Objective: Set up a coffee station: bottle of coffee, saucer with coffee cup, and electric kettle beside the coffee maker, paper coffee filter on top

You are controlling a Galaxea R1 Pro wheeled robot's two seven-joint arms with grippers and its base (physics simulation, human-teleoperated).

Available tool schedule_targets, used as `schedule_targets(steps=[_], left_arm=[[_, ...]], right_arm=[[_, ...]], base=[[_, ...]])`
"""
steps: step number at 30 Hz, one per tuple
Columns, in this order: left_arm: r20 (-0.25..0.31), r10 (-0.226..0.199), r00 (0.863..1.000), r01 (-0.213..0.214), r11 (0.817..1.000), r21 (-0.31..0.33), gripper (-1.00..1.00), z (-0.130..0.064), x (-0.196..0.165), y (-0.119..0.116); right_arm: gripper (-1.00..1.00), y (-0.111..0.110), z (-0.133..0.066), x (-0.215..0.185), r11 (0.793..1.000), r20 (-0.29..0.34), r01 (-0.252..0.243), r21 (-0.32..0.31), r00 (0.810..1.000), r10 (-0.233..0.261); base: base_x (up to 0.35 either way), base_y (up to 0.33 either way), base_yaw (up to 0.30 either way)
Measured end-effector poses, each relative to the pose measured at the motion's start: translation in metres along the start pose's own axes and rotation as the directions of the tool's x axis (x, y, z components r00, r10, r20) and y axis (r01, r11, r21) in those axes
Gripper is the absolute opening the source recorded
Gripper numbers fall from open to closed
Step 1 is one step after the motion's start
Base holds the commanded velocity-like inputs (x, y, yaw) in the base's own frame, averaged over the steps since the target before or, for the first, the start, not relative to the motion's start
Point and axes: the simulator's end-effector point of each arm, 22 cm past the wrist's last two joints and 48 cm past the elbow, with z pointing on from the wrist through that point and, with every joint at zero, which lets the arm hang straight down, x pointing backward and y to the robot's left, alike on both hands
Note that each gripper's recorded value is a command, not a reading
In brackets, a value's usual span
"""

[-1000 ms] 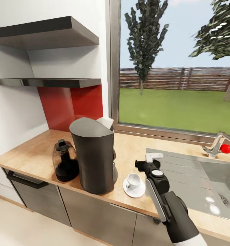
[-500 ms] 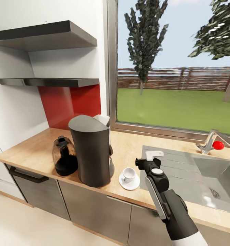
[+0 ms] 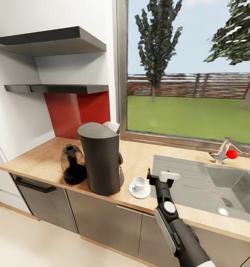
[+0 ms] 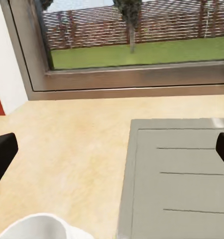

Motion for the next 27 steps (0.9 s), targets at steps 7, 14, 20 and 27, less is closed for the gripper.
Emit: schedule_targets(steps=[7,14,20,27], left_arm=[[0.003,-0.001,1.000,0.001,1.000,0.004,1.00,0.000,-0.001,-0.003],[0.005,0.000,1.000,0.000,1.000,0.002,1.00,0.000,-0.003,-0.001],[0.006,0.000,1.000,0.000,1.000,0.003,1.00,0.000,-0.003,-0.001],[0.006,-0.002,1.000,0.002,1.000,0.005,1.00,0.000,-0.003,-0.003]], right_arm=[[1.00,-0.029,-0.015,0.037,0.996,0.187,-0.073,0.042,0.980,0.064],[1.00,-0.054,-0.052,0.074,0.989,0.297,-0.129,0.073,0.950,0.101],[1.00,-0.065,-0.077,0.092,0.985,0.344,-0.152,0.079,0.932,0.117],[1.00,-0.065,-0.094,0.142,0.988,0.226,-0.115,0.104,0.970,0.090]], base=[[0.000,0.000,0.000],[0.000,0.000,0.000],[0.000,0.000,0.000],[0.000,0.000,0.000]])
